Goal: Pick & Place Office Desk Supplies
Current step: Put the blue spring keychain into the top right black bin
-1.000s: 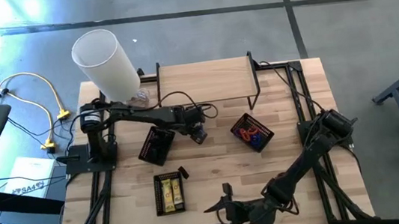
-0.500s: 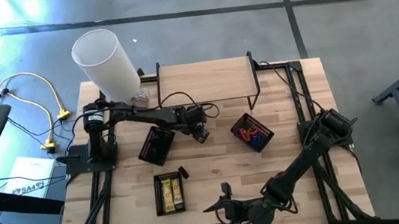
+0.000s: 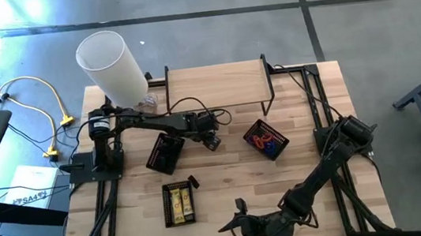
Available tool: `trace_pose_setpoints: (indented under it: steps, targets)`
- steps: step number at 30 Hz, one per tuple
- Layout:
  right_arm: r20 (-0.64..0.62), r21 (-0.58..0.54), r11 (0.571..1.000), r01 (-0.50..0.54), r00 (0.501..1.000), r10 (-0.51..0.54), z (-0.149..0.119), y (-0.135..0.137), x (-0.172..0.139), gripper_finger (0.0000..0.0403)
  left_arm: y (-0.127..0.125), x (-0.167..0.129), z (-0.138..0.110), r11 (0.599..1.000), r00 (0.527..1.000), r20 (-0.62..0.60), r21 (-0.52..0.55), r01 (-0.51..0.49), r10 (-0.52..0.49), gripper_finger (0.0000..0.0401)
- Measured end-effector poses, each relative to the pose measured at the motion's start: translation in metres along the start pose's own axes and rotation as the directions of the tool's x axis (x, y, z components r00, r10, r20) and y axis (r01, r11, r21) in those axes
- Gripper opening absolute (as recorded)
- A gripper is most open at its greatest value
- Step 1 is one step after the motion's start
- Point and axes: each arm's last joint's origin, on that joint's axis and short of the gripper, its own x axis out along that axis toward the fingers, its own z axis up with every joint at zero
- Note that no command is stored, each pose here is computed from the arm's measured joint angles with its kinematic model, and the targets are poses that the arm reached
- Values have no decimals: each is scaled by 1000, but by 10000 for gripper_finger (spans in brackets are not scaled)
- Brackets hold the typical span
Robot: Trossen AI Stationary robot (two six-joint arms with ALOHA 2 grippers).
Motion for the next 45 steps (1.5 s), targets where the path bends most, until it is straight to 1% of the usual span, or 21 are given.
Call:
trace_pose_setpoints:
  steps: [5, 12, 16, 20, 23, 28, 30, 33, 35, 37, 39, 41, 43, 45]
  targets:
    - [-3, -5, 1000, -12, 1000, 12, -2, 5, -3, 178, 2, 0, -1, 999, 999, 7, 0, -39, 39, 144]
    - [-5, -3, 1000, -18, 1000, 18, -3, 7, -4, 178, 3, 0, -1, 998, 997, 22, 1, -68, 68, 63]
    - [-5, -1, 1000, -19, 1000, 19, -3, 7, -4, 178, 3, 0, -1, 996, 997, 27, 41, -75, 74, 16]
    - [-5, 3, 1000, -19, 1000, 19, -3, 7, -4, 178, 4, 0, -1, 984, 992, 57, 132, -118, 111, 8]
    - [-18, 50, 998, -49, 999, 50, -3, 8, -4, 178, 3, -7, 1, 979, 993, 68, 174, -111, 101, 7]
    - [-40, 108, 989, -97, 994, 102, -4, 9, -4, 178, -8, -29, -9, 954, 992, 89, 277, -116, 95, 5]
    - [-45, 126, 986, -111, 992, 118, -4, 10, -4, 178, -16, -44, -13, 944, 986, 143, 303, -128, 88, 5]
    - [-46, 137, 984, -118, 991, 126, -4, 10, -4, 178, -28, -67, -27, 903, 973, 204, 387, -186, 113, 5]
    - [-67, 135, 980, -148, 985, 158, -5, 11, -5, 178, -39, -81, -41, 858, 960, 250, 457, -233, 127, 5]
    - [-106, 127, 975, -182, 975, 195, -7, 11, -5, 178, -48, -98, -55, 814, 948, 297, 517, -264, 118, 5]
    - [-151, 135, 976, -172, 970, 192, -11, 10, -5, 178, -55, -114, -69, 774, 939, 328, 566, -284, 105, 5]
    - [-197, 165, 978, -125, 968, 157, -16, 7, -6, 178, -58, -132, -82, 745, 935, 344, 601, -289, 85, 5]
    - [-236, 182, 982, -39, 968, 82, -22, 3, -6, 178, -60, -154, -92, 737, 934, 356, 624, -260, 28, 5]
    - [-263, 188, 980, 71, 965, -19, -27, -3, -7, 178, -60, -174, -102, 736, 931, 364, 639, -225, -32, 5]
